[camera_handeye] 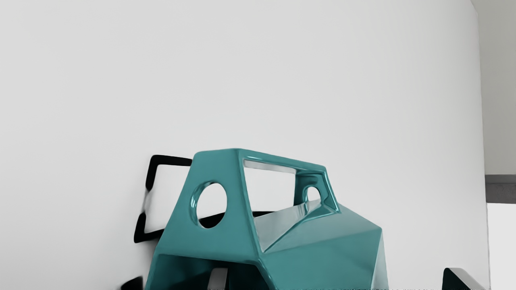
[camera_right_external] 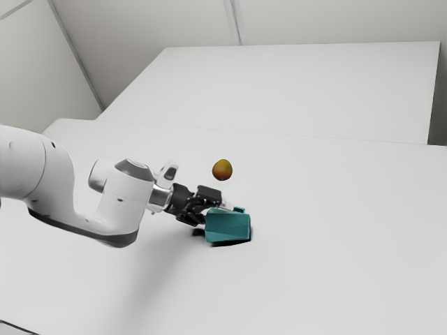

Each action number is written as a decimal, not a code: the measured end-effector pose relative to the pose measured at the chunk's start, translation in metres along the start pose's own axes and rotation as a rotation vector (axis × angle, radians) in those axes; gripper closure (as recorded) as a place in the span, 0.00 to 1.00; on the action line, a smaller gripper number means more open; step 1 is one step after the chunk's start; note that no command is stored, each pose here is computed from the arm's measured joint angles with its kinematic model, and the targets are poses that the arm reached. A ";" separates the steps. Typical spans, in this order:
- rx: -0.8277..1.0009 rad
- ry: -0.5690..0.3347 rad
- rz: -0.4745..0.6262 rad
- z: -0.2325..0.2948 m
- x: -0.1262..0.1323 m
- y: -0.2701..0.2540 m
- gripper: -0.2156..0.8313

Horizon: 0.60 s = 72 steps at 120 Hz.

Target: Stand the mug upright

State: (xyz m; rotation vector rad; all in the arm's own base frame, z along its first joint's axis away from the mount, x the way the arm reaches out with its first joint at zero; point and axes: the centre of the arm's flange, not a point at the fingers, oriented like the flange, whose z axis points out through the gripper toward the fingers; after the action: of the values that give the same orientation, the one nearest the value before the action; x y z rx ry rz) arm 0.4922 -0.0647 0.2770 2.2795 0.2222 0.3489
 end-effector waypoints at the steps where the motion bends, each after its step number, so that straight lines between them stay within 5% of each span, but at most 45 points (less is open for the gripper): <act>1: 0.000 0.000 0.002 0.000 0.000 0.000 0.25; 72: -0.025 -0.010 0.111 0.008 -0.005 0.010 0.73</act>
State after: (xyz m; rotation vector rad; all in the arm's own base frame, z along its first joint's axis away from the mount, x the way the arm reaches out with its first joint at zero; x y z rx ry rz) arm 0.4903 -0.0781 0.2786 2.2734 0.0852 0.3954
